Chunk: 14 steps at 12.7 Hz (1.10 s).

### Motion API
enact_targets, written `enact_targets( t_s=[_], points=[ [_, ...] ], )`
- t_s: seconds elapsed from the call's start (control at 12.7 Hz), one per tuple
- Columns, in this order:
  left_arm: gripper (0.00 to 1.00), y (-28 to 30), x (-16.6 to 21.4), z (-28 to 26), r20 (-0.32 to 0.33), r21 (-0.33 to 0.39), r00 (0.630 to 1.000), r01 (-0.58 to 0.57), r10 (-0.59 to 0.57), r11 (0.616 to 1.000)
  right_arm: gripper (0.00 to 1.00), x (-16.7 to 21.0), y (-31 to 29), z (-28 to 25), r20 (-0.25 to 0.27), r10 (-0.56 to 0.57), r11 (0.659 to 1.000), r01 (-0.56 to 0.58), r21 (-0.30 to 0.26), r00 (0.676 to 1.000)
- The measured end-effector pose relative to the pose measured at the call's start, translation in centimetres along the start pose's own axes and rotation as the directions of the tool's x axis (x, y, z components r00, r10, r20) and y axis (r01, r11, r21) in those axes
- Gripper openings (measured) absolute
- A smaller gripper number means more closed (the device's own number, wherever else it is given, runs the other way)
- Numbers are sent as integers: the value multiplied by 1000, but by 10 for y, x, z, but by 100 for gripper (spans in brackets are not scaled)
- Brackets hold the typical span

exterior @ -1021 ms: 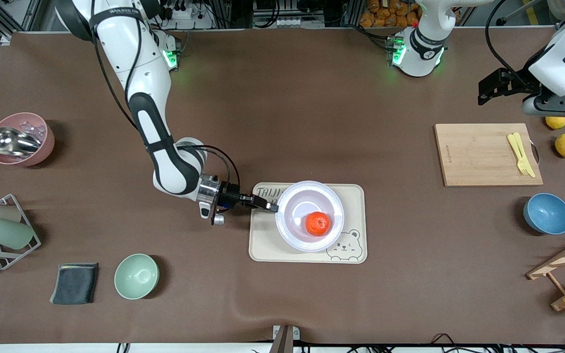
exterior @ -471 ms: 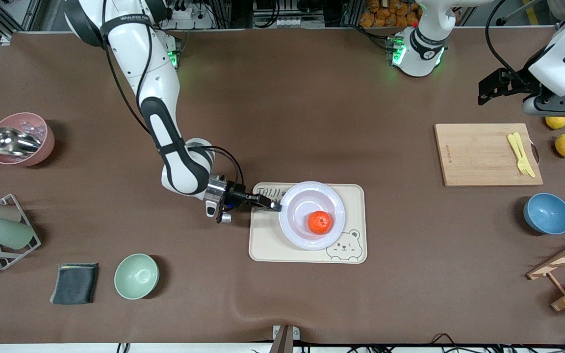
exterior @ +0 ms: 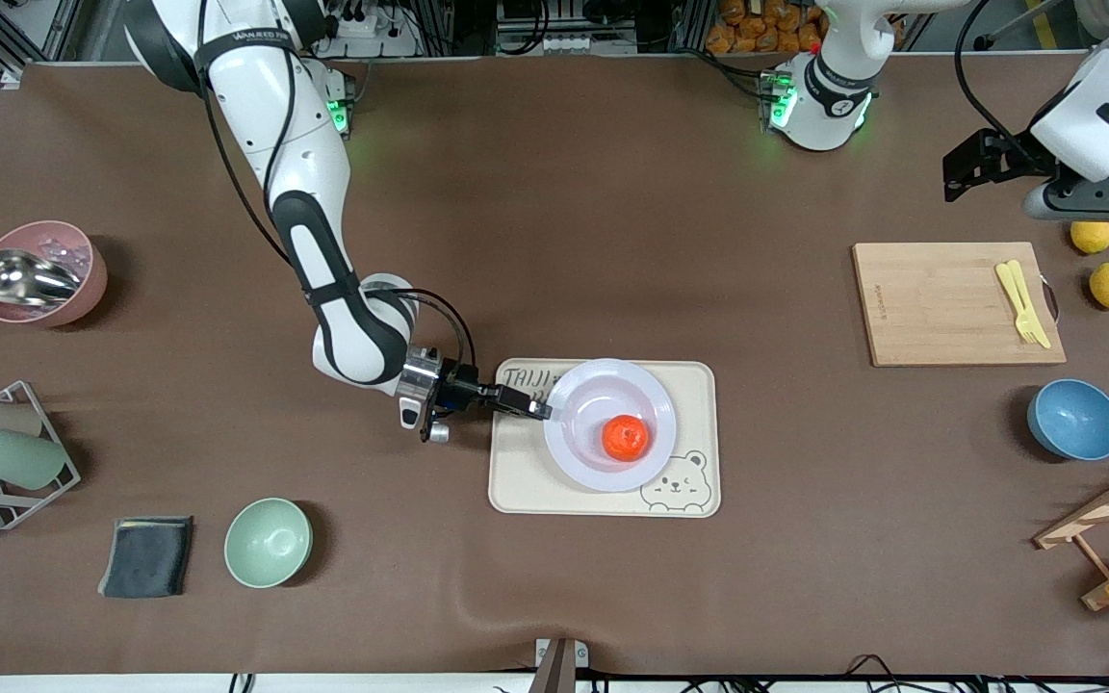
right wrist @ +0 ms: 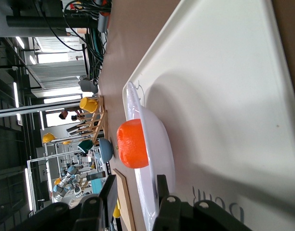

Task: Place orange and plate with both arms
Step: 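Open the right gripper and pull it back from the plate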

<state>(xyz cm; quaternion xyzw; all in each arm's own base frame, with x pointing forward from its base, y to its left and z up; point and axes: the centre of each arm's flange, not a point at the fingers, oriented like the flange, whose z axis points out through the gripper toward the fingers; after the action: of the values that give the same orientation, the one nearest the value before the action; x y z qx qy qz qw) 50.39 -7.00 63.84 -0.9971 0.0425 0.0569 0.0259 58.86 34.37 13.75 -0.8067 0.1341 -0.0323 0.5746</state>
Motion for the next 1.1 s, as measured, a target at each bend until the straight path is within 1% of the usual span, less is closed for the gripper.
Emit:
enact_targets(
  t_s=[0.16, 0.47, 0.55, 0.63, 0.71, 0.79, 0.86, 0.94, 1.1],
  points=[
    [100, 0, 0, 0, -1, 0, 1000, 0, 0, 1000, 42, 3, 2, -4, 32, -13, 999, 14, -45, 999],
    [100, 2, 0, 1, 0, 1, 1000, -3, 3, 1000, 44, 24, 1, -23, 82, -17, 989, 29, -142, 996],
    [100, 2, 0, 1, 1, 1, 1000, -3, 3, 1000, 45, 30, -2, -28, 99, -8, 984, 26, -178, 995],
    [100, 2, 0, 1, 2, 1, 1000, -3, 3, 1000, 48, 38, -8, -32, 116, 16, 974, 11, -228, 993],
    [100, 2, 0, 2, 4, 1, 1000, -3, 3, 1000, 56, 48, -19, -38, 123, 46, 960, -10, -279, 991],
    [100, 2, 0, 3, 5, 1, 1000, -3, 3, 1000, 56, 58, -33, -43, 131, 68, 946, -23, -323, 989],
    [100, 2, 0, 3, 6, 1, 1000, -3, 3, 1000, 63, 67, -49, -48, 149, 83, 933, -24, -360, 985],
    [100, 2, 0, 3, 6, 1, 1000, -3, 3, 1000, 74, 76, -65, -57, 171, 94, 924, -22, -382, 981],
    [100, 2, 0, 3, 6, 1, 1000, -3, 3, 1000, 98, 100, -83, -91, 225, 100, 919, -3, -394, 969]
  ],
)
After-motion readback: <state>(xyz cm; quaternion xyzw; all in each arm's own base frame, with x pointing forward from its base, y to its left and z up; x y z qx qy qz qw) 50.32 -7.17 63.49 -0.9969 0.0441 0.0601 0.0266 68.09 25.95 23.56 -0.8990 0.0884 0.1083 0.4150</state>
